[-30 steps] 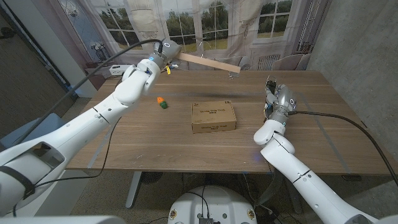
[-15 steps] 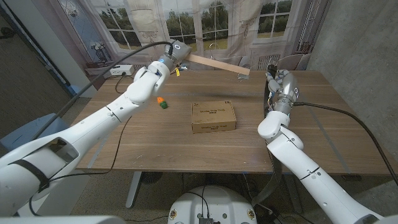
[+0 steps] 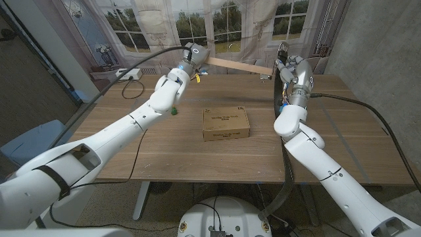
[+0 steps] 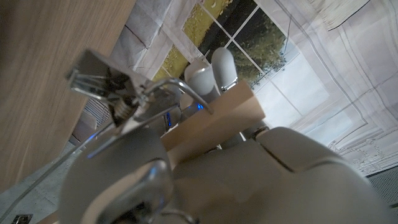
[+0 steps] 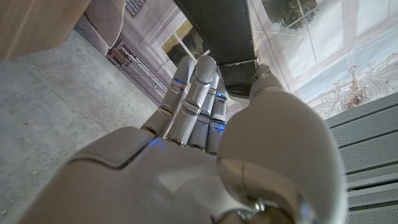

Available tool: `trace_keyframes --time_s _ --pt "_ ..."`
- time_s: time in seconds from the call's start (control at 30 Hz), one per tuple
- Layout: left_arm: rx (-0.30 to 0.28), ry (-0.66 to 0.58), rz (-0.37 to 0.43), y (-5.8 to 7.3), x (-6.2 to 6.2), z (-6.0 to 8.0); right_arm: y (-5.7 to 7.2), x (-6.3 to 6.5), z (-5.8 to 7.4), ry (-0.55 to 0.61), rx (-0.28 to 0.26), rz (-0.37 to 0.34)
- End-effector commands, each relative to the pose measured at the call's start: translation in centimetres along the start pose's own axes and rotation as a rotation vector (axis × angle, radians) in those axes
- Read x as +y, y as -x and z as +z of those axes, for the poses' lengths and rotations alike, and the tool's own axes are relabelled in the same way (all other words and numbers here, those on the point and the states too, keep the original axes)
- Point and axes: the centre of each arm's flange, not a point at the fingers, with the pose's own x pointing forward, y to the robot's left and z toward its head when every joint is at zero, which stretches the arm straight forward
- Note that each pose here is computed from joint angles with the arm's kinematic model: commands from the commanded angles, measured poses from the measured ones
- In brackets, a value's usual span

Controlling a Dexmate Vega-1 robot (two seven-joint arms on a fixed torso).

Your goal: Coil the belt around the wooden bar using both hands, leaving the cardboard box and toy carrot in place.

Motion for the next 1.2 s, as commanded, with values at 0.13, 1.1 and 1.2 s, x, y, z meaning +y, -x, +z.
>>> trace_keyframes --time_s 0.13,1.1,1.2 --pt "0.0 0.049 0.018 -0.9 -0.6 2.0 -2.9 0.9 5.3 -0.135 -0.122 0.104" --pt "-0.122 0.041 0.007 0.1 -0.1 2.4 -12.2 3.9 11.6 -0.235 -0.19 0.217" --pt "-0.121 0.041 0.031 0.5 0.2 2.2 -13.0 4.2 11.7 -0.175 -0.175 0.218"
